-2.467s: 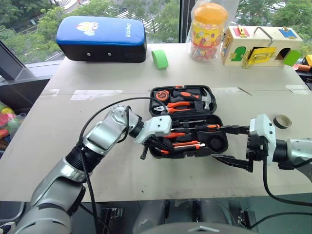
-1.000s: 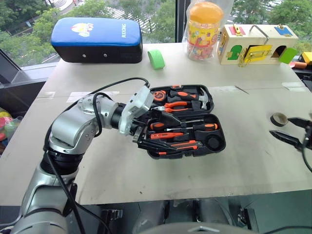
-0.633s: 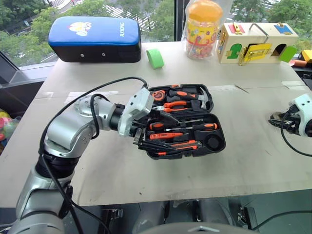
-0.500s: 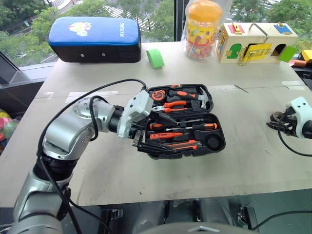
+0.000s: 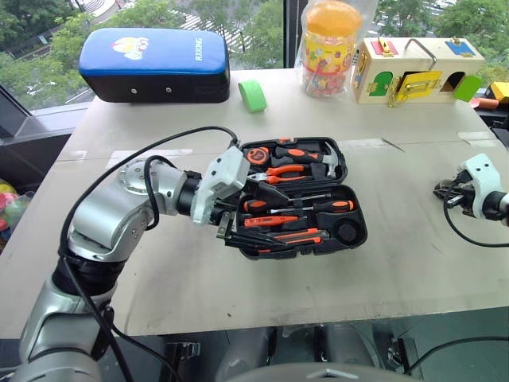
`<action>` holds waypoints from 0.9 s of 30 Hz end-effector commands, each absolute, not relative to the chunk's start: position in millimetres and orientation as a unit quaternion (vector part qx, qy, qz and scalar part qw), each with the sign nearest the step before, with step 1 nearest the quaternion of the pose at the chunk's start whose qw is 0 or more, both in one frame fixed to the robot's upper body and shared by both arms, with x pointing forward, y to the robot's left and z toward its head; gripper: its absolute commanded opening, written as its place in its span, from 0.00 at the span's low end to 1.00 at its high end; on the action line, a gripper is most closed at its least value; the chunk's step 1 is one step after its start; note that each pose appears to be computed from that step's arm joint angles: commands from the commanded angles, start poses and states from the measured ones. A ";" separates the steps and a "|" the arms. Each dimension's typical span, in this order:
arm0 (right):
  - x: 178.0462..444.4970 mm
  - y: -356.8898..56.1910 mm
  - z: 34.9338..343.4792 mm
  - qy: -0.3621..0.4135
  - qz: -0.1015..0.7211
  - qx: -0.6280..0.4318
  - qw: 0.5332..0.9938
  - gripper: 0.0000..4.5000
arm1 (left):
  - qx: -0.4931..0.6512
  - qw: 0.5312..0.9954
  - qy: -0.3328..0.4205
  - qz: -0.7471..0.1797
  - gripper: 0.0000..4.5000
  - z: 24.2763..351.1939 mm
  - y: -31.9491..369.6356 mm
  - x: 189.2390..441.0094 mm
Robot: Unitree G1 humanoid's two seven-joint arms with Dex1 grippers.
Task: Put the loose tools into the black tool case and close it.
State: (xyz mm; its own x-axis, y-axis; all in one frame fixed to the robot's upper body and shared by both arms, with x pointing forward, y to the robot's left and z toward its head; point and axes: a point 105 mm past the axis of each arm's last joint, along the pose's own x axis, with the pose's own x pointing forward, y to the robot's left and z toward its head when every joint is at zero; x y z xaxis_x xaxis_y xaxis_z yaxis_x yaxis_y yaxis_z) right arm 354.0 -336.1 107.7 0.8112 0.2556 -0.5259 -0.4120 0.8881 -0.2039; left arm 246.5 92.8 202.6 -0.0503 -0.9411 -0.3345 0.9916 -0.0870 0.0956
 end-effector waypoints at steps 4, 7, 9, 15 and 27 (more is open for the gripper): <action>344.2 -304.0 147.8 0.200 0.300 -0.154 0.920 0.01 | 0.173 0.663 0.074 -0.724 1.00 205.5 95.3 241.9; 325.4 -261.3 166.2 0.178 0.413 -0.138 0.883 0.01 | 0.176 0.656 0.087 -0.728 1.00 204.8 97.5 236.6; 305.6 -228.0 175.5 0.166 0.491 -0.132 0.845 0.01 | 0.179 0.651 0.096 -0.731 1.00 202.5 98.9 232.1; 261.4 -146.5 164.4 0.145 0.625 -0.204 0.739 0.01 | 0.199 0.644 0.122 -0.728 1.00 187.4 106.2 224.6; 267.3 -134.0 125.0 0.164 0.613 -0.292 0.716 0.01 | 0.205 0.658 0.115 -0.715 1.00 179.2 110.9 228.1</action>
